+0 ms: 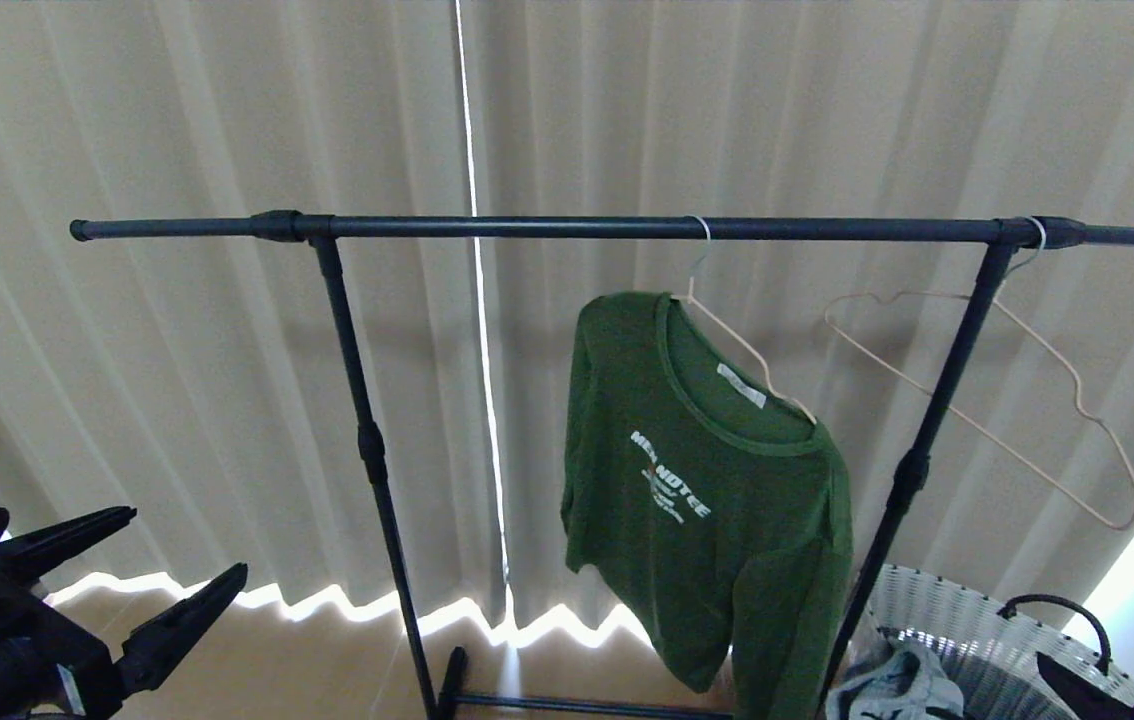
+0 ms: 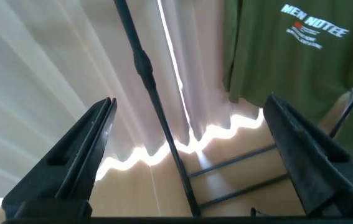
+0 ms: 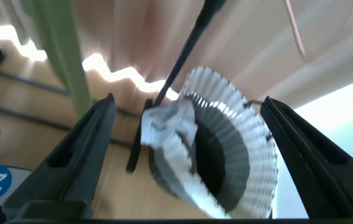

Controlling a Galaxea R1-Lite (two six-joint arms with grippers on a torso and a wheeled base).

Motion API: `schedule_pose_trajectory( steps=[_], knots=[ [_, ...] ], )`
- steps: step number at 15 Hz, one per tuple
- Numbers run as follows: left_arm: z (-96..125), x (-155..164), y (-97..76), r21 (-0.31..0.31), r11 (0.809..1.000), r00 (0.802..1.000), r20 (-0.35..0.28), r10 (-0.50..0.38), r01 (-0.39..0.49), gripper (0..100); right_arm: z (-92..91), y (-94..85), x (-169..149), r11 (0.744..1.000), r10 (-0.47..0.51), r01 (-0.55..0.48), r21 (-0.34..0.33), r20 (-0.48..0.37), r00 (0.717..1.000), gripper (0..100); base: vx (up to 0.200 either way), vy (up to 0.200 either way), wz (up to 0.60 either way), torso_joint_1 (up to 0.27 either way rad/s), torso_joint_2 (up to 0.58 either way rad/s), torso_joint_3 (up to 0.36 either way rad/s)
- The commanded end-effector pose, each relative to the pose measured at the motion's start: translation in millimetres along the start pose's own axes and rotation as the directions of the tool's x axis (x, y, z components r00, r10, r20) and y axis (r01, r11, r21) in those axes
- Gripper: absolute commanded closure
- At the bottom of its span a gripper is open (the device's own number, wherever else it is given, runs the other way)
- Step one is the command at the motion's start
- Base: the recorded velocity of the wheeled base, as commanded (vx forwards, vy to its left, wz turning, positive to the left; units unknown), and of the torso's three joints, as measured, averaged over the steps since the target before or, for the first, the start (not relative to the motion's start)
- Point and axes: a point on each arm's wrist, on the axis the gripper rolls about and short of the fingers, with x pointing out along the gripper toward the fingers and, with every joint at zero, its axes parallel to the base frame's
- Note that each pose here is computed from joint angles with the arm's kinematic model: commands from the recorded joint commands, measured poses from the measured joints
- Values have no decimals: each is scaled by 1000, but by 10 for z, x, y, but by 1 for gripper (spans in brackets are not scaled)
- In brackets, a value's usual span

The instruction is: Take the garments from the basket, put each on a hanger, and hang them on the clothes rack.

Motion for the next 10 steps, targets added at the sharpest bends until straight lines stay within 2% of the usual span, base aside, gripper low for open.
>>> schedule_pose_trajectory(
  steps=[1, 10],
  knots=[
    [1, -1, 1, 0, 1000, 1000, 1, 1, -1, 0, -25, 7, 6, 1000, 3, -3, -2, -11, 1000, 0, 0, 0, 0, 0, 0, 0],
    [2, -32, 42, -5, 999, 999, 4, 43, -43, 0, -45, 12, -6, 1000, 1, -1, -5, -9, 1000, 0, 0, 0, 0, 0, 0, 0]
  ],
)
